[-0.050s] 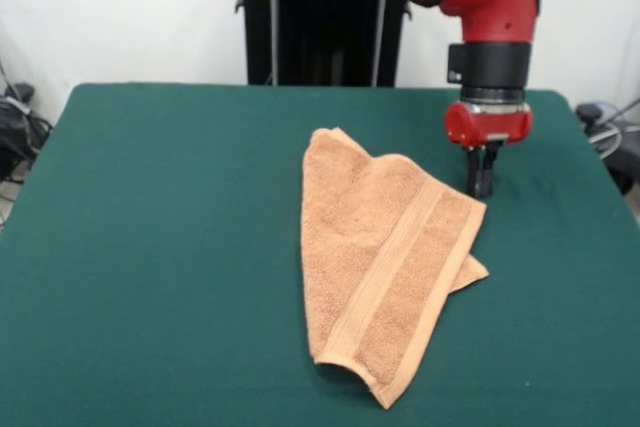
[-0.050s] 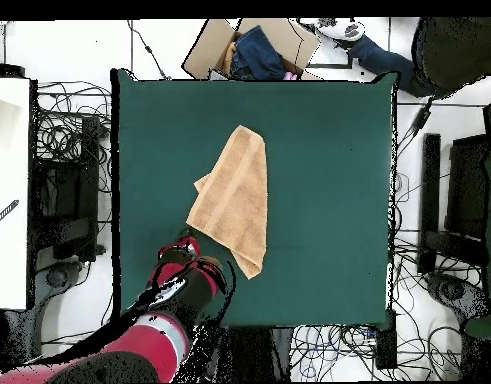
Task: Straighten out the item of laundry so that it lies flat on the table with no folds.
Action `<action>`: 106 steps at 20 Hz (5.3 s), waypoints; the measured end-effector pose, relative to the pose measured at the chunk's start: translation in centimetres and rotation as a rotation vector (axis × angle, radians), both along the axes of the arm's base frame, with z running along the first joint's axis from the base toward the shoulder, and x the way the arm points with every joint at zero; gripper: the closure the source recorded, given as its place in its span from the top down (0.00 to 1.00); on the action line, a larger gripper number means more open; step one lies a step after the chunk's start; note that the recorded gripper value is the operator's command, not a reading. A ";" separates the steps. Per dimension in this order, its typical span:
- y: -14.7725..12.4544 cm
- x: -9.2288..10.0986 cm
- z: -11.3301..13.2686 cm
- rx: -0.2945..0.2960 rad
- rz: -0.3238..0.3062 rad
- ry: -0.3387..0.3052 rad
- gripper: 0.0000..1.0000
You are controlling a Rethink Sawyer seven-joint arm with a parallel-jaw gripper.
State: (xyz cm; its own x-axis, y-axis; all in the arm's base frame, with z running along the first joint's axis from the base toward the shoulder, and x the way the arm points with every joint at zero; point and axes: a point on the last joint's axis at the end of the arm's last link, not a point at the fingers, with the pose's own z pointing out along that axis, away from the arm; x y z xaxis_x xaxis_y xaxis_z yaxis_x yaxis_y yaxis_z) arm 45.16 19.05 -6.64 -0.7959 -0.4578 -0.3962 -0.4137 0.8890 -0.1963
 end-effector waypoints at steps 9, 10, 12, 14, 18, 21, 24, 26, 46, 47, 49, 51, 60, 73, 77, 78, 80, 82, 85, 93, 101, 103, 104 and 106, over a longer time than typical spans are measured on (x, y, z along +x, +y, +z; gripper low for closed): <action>-1.1 0.2 1.3 -0.006 -0.077 0.068 0.00; -1.3 0.2 1.6 -0.008 -0.089 0.079 0.00; -1.6 0.4 2.1 -0.013 -0.111 0.101 0.00; -2.1 0.6 3.0 -0.019 -0.142 0.130 0.00; -2.6 1.5 5.3 -0.023 -0.191 0.172 0.00; -2.6 1.9 6.7 -0.023 -0.204 0.178 0.00; -2.3 2.5 8.2 -0.023 -0.208 0.169 0.00; -2.1 2.9 8.8 -0.018 -0.206 0.158 0.00; 0.8 2.9 9.8 -0.001 -0.166 0.136 1.00; 1.1 2.8 9.8 -0.002 -0.162 0.136 1.00; 1.6 2.5 9.9 -0.007 -0.156 0.135 1.00; 2.0 2.3 9.8 -0.011 -0.151 0.135 1.00; 4.0 0.5 8.8 -0.087 -0.101 0.125 1.00; 5.4 -1.3 4.4 -0.360 -0.005 0.029 1.00; 4.9 -1.3 3.7 -0.445 0.001 -0.014 1.00; 4.6 -1.2 3.6 -0.468 0.001 -0.027 1.00; 4.1 -1.0 3.6 -0.511 0.001 -0.052 1.00; 3.7 -0.7 3.8 -0.542 0.002 -0.074 1.00; 3.0 -0.2 4.3 -0.608 0.007 -0.129 1.00; 2.2 0.8 5.3 -0.755 0.022 -0.277 1.00; 2.0 1.4 4.3 -0.804 0.015 -0.334 1.00; 1.8 1.3 3.9 -0.809 0.014 -0.332 1.00; 1.7 1.3 3.7 -0.811 0.013 -0.331 1.00; 1.5 1.2 3.5 -0.815 0.012 -0.329 1.00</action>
